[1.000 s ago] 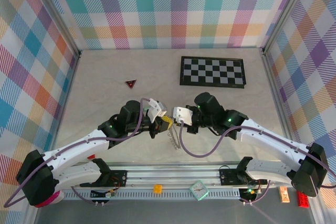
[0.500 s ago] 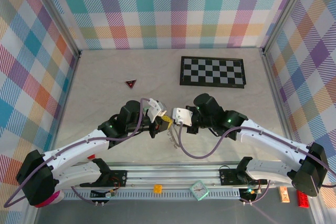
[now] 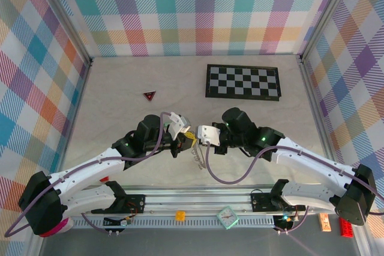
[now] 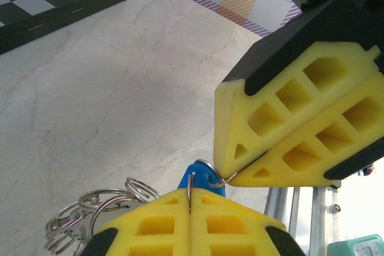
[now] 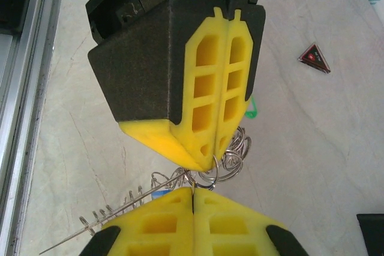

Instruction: Put the keys on the keyring

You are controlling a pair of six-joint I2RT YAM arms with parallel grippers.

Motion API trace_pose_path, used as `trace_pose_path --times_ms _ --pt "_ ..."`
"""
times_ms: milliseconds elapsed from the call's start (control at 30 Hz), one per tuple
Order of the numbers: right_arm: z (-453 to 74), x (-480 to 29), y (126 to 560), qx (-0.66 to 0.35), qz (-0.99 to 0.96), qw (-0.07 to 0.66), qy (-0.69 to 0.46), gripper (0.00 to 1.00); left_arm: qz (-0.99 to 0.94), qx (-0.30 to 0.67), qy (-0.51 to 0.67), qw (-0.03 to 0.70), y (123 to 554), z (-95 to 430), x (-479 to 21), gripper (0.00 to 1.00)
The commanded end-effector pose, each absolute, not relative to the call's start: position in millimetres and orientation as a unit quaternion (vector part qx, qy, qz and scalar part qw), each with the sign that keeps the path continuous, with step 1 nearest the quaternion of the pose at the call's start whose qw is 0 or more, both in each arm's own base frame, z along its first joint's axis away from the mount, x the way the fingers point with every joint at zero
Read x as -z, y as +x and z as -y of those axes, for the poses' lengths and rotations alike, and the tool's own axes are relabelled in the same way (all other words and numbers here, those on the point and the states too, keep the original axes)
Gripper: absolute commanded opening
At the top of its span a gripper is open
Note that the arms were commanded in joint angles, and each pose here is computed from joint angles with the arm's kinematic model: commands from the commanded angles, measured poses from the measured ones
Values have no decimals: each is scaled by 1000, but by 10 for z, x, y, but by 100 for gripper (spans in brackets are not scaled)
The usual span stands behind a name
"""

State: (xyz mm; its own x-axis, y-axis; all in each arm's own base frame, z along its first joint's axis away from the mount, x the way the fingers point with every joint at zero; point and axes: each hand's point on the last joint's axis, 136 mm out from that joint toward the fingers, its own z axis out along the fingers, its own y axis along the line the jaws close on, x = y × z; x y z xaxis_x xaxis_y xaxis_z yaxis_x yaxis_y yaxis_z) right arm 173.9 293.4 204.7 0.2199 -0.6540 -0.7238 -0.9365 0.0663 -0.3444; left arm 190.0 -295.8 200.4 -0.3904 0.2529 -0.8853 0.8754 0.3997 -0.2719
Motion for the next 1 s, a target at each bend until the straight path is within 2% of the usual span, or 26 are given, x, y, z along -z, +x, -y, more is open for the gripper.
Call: trace_pose_path --times_ms 0,133,333,967 --pt "-2915 -2069 1826 -143 -602 433 -655 0 -719 406 385 413 1892 3029 -2204 0" --pt "-2877 -2147 1939 -116 -605 461 -639 0 -717 408 386 413 1879 3032 -2207 0" --pt "-2924 -2090 1833 -143 -600 441 -652 0 -714 411 387 414 1880 3042 -2215 0" --pt "-2985 -2090 1817 -157 -597 441 -651 0 -713 414 387 413 1870 3054 -2194 0"
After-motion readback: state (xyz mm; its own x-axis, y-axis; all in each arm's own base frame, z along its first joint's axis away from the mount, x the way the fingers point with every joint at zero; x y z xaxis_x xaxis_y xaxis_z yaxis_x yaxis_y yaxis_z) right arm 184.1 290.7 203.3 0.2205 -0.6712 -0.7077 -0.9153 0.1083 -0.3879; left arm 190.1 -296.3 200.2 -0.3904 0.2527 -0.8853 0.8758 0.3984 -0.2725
